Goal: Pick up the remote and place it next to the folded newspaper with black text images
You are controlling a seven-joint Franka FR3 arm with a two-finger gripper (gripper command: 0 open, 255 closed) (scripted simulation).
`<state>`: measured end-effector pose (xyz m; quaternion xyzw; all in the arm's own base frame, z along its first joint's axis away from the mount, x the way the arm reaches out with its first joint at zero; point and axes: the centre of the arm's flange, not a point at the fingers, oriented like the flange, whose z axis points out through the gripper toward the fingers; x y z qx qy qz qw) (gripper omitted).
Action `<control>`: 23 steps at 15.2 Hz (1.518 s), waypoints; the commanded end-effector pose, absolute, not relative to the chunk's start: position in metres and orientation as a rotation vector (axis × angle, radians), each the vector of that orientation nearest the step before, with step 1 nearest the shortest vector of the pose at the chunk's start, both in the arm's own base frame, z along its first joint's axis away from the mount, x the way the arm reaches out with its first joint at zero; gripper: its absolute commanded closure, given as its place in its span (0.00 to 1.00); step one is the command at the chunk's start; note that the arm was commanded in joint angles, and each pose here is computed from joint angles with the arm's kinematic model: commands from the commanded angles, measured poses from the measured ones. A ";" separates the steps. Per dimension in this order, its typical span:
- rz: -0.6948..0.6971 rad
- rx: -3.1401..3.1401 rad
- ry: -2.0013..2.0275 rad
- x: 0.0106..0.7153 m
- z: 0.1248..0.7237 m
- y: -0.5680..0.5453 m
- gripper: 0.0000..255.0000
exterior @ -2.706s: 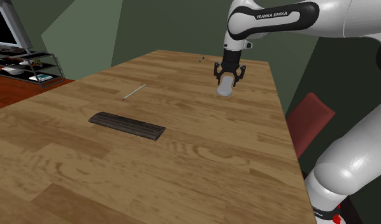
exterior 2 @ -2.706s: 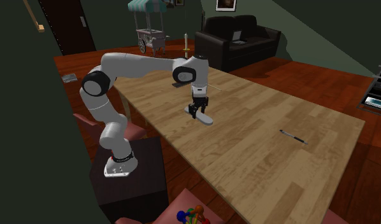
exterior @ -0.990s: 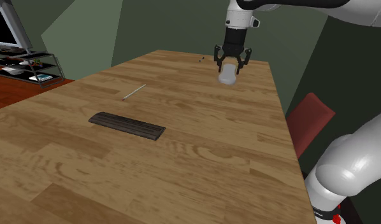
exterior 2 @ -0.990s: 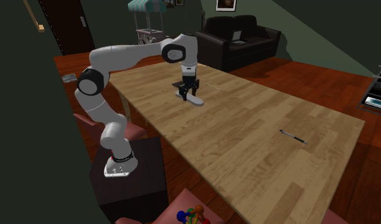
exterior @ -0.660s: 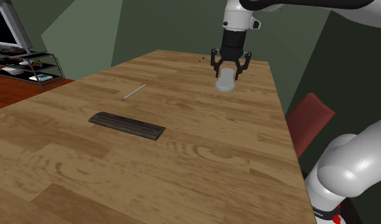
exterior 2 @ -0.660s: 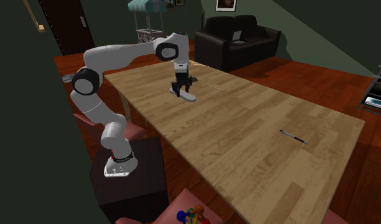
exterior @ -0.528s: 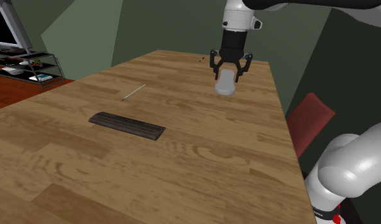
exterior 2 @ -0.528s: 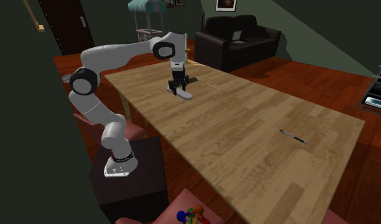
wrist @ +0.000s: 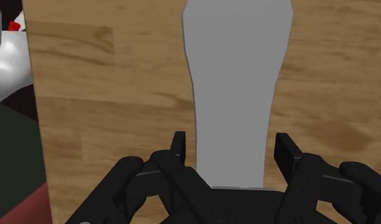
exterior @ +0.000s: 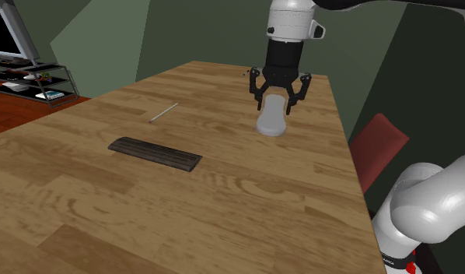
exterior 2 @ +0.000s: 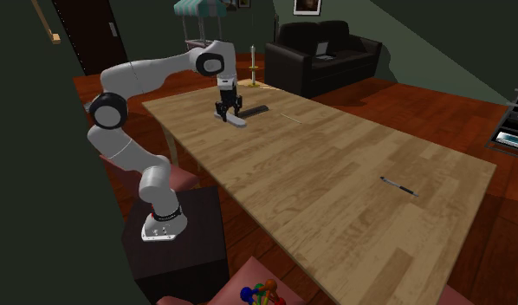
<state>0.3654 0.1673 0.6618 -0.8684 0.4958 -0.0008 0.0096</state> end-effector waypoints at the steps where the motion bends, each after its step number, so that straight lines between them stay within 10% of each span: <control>1: -0.002 -2.710 1.550 0.352 0.661 0.192 1.00; 23: -0.002 -2.710 1.550 0.278 0.609 0.326 1.00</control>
